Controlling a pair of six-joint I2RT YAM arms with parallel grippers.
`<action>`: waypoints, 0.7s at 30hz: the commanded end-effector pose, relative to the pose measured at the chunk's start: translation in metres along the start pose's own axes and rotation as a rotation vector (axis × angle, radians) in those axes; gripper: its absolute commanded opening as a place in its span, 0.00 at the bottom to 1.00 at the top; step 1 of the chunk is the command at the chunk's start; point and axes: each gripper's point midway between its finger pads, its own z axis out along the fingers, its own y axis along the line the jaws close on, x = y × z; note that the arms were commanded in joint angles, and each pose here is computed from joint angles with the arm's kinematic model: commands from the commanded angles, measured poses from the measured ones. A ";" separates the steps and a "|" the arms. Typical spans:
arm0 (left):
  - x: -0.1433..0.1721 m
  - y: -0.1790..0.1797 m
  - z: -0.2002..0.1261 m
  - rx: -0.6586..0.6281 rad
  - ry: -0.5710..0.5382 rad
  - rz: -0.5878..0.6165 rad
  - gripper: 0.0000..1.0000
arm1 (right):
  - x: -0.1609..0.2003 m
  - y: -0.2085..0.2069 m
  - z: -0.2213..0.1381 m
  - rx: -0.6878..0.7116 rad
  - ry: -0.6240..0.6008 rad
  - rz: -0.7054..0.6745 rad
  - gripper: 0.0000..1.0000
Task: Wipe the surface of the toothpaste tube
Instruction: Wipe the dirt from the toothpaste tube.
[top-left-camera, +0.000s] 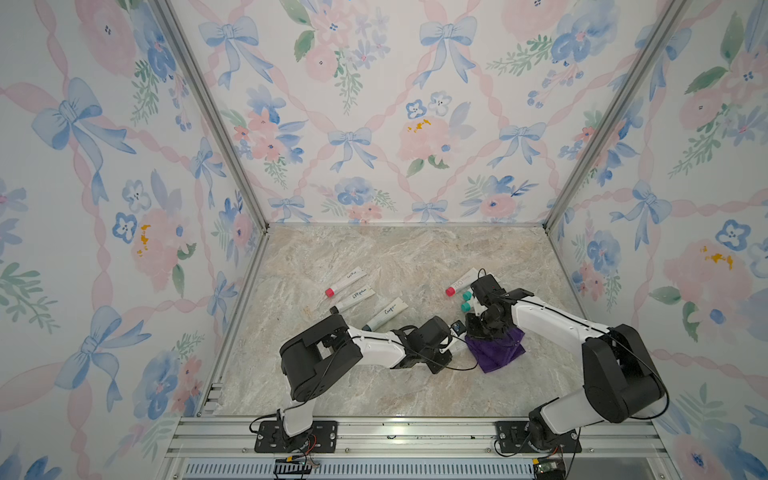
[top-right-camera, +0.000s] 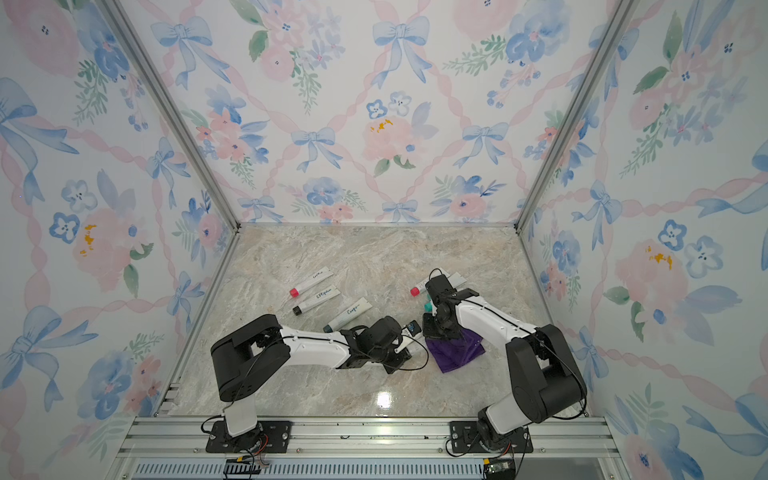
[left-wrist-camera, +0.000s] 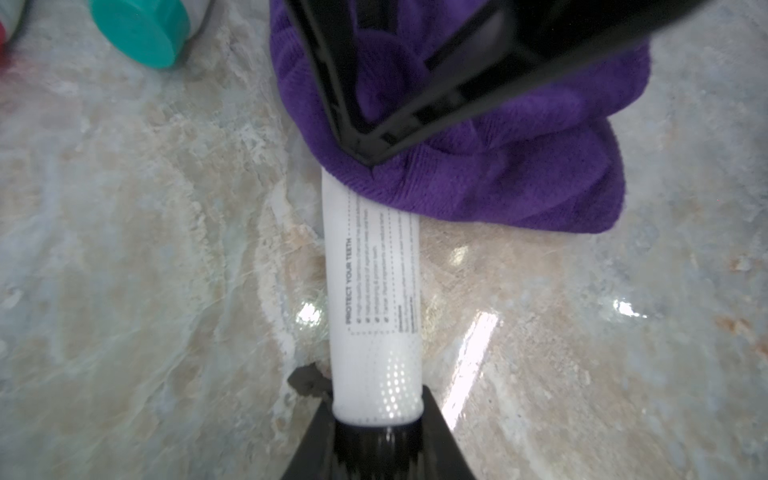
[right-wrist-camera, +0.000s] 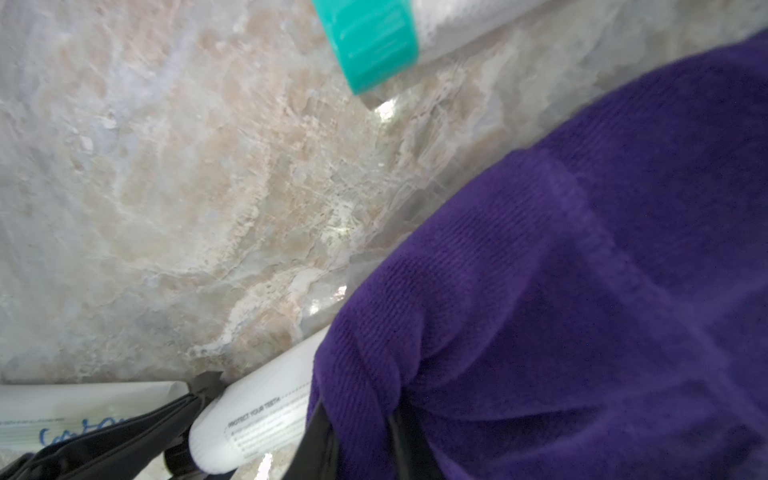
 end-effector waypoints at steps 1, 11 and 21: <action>0.008 0.001 0.002 -0.014 0.018 0.008 0.22 | 0.017 -0.012 0.008 0.018 0.084 0.024 0.20; 0.009 0.000 0.002 -0.011 0.019 0.010 0.22 | -0.024 -0.067 0.018 0.306 0.035 0.067 0.20; 0.009 0.001 0.002 -0.011 0.020 0.008 0.22 | 0.002 -0.013 0.032 0.025 0.107 0.065 0.20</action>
